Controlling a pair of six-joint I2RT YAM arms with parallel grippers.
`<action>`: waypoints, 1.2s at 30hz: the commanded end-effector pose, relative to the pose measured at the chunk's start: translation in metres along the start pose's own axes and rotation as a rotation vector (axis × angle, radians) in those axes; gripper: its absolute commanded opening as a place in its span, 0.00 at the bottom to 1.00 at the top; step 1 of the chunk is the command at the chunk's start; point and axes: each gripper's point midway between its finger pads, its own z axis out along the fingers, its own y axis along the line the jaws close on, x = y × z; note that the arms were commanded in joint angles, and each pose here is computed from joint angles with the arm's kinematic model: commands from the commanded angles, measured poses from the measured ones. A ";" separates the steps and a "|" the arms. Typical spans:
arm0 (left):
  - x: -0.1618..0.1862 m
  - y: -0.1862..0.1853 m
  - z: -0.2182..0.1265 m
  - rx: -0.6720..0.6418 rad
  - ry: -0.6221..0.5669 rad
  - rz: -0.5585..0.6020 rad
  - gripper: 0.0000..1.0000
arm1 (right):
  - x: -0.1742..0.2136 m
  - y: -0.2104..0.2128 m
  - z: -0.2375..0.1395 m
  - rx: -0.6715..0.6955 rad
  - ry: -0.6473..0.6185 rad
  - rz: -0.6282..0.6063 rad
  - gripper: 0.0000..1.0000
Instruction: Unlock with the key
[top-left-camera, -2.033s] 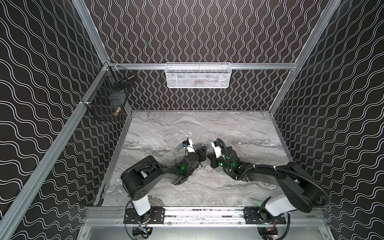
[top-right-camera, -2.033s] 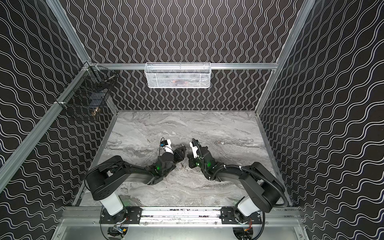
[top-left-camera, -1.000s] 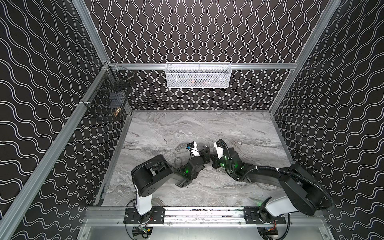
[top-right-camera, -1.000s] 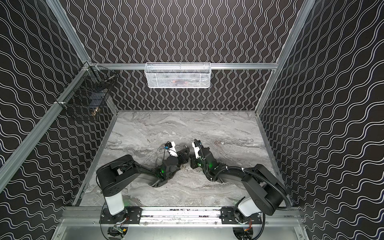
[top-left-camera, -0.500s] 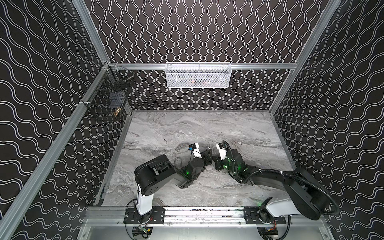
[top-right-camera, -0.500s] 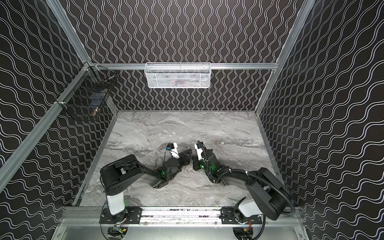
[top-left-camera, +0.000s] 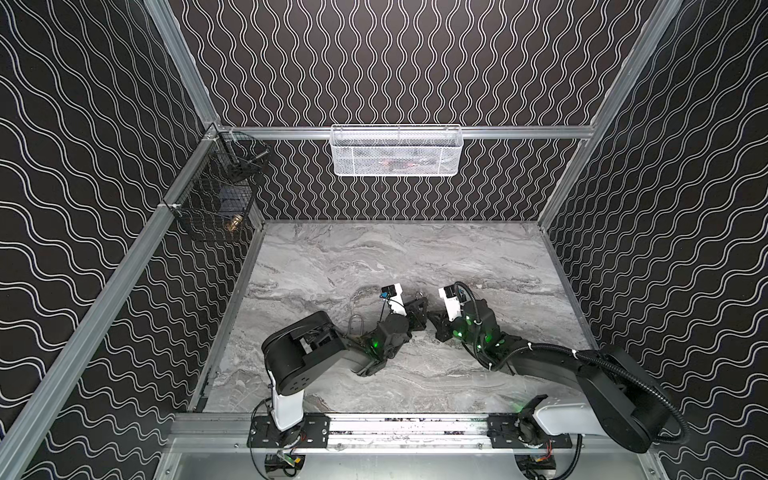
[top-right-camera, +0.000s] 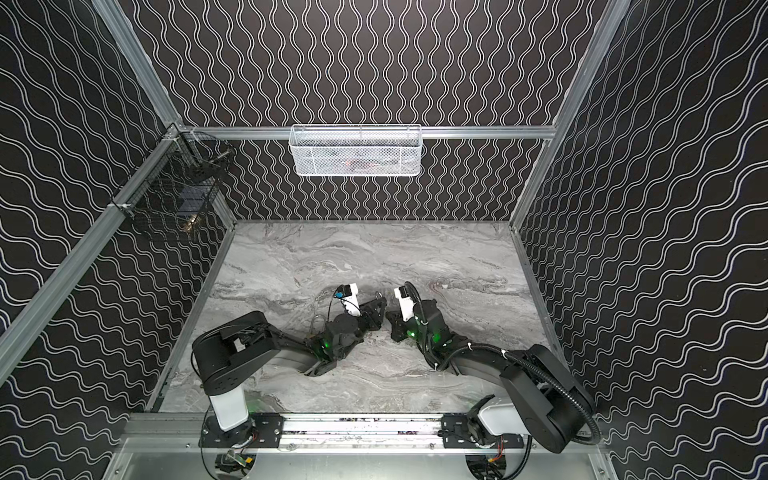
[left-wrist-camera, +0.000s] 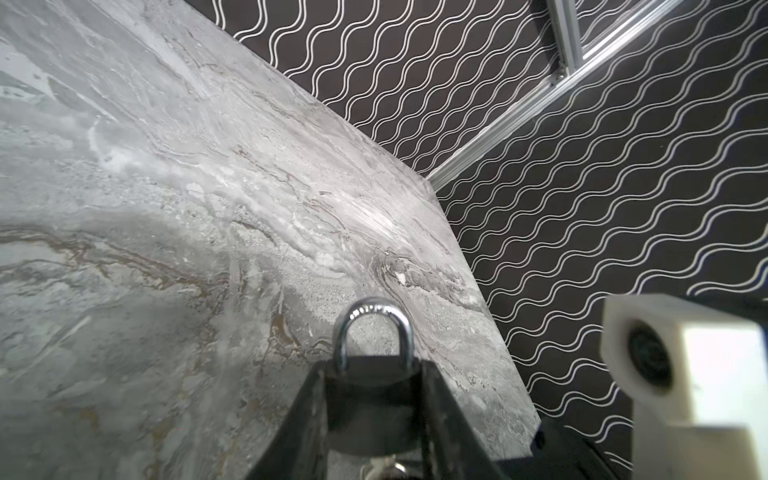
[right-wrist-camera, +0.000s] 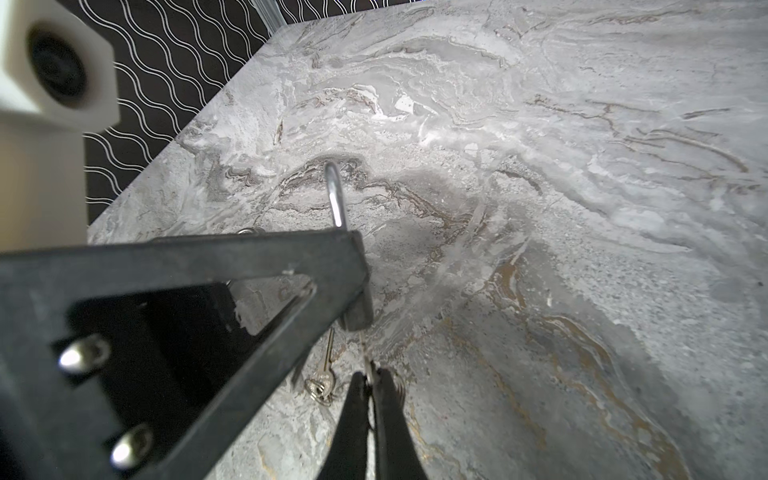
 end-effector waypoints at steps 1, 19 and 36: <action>0.022 0.024 -0.002 -0.064 0.077 0.075 0.12 | -0.044 0.021 -0.006 -0.099 -0.168 -0.010 0.00; 0.053 0.025 0.005 -0.131 0.095 0.000 0.10 | -0.042 -0.002 -0.002 0.020 -0.173 0.075 0.00; 0.052 0.009 -0.001 0.041 0.137 0.009 0.28 | -0.050 0.021 -0.018 -0.118 -0.233 0.028 0.00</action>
